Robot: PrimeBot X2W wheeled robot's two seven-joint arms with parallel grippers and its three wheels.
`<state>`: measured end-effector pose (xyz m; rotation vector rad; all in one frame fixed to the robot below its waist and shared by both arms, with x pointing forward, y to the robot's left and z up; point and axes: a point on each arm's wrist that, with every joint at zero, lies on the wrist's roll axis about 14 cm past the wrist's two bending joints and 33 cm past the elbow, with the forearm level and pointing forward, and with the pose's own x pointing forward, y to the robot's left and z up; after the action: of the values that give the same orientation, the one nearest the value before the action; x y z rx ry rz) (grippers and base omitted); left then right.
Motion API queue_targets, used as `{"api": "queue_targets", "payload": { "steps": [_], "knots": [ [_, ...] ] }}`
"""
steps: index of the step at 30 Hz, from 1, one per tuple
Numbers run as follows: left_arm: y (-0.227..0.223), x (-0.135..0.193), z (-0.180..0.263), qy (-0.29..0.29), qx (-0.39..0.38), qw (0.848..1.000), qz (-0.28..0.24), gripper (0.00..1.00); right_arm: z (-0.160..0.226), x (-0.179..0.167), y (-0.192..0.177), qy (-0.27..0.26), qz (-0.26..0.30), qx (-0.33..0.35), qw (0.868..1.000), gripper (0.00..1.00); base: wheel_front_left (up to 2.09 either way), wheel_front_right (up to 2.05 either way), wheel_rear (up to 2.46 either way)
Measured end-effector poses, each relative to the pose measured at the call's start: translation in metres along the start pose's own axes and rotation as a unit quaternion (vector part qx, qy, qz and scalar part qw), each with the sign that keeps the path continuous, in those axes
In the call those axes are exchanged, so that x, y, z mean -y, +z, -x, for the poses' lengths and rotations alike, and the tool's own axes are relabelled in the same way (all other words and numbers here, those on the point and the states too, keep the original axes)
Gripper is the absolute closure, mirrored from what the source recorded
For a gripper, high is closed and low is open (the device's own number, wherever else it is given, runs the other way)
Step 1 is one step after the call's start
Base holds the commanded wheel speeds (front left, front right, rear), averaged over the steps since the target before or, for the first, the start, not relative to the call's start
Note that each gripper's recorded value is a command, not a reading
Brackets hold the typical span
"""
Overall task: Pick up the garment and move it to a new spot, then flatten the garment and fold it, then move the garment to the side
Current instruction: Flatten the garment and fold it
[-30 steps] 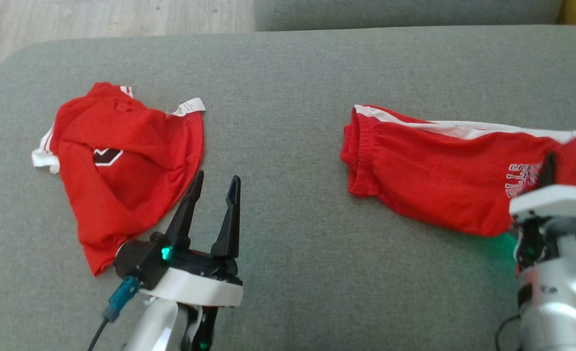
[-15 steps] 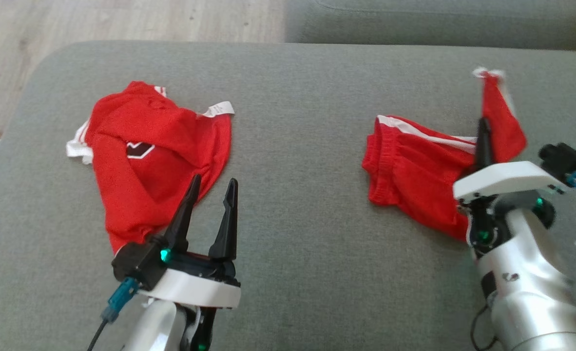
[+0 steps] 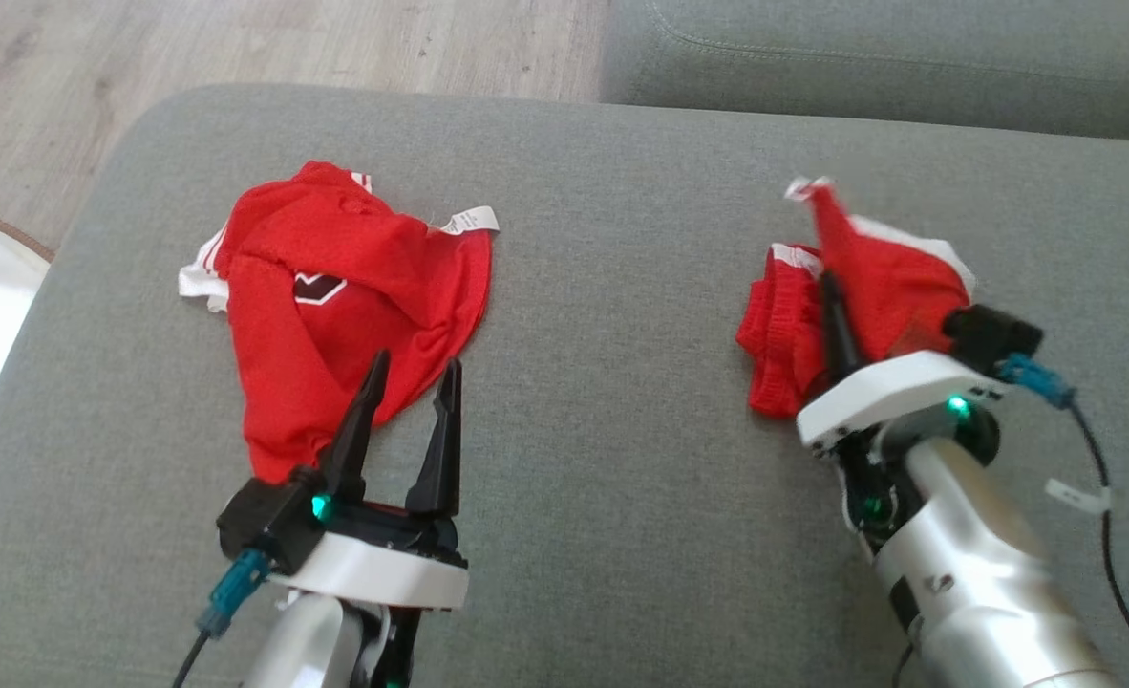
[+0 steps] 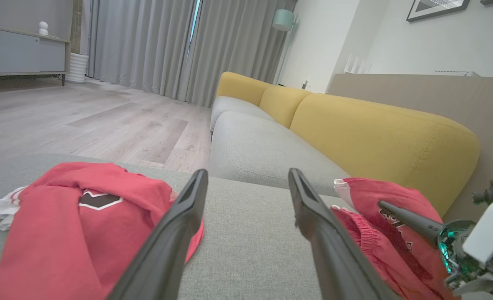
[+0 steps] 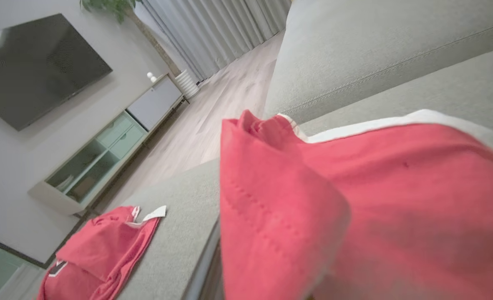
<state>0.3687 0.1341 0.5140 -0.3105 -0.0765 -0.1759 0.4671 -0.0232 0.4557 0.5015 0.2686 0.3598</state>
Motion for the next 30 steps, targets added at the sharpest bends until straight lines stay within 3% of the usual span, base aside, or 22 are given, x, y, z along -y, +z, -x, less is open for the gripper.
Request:
{"api": "queue_targets", "payload": {
  "steps": [2,3,4,13,18,25,30],
  "knots": [
    [-0.001,-0.001,0.002,0.002,-0.002,1.0,0.001,0.0,0.001,-0.005,-0.012,0.009,0.013,-0.024,1.0,1.0,0.0,0.0,0.0],
    [-0.002,-0.001,0.003,0.004,-0.003,1.0,0.001,0.0,0.003,-0.006,-0.02,0.011,0.021,-0.041,0.999,0.78,0.0,0.0,0.0],
    [-0.003,-0.002,0.005,0.005,-0.005,1.0,0.002,0.0,0.005,-0.006,-0.029,0.013,0.036,-0.059,0.998,0.0,0.0,0.0,0.0],
    [-0.002,0.002,0.002,-0.001,-0.002,1.0,0.003,0.0,0.021,-0.024,-0.065,0.064,0.129,-0.128,0.981,0.0,0.0,0.0,0.0],
    [-0.001,0.007,-0.004,-0.012,0.0,1.0,0.003,0.0,0.029,-0.033,-0.057,0.082,0.131,-0.111,0.982,0.0,0.0,0.0,0.0],
    [0.002,0.019,-0.017,-0.035,0.007,0.999,0.005,0.0,0.036,0.005,0.004,0.039,0.147,-0.016,0.988,0.0,0.0,0.0,0.0],
    [0.004,0.037,-0.028,-0.065,0.012,0.998,0.005,0.0,0.055,0.052,0.079,-0.034,0.194,0.085,0.977,0.0,0.0,0.0,0.0]
  ]
}}
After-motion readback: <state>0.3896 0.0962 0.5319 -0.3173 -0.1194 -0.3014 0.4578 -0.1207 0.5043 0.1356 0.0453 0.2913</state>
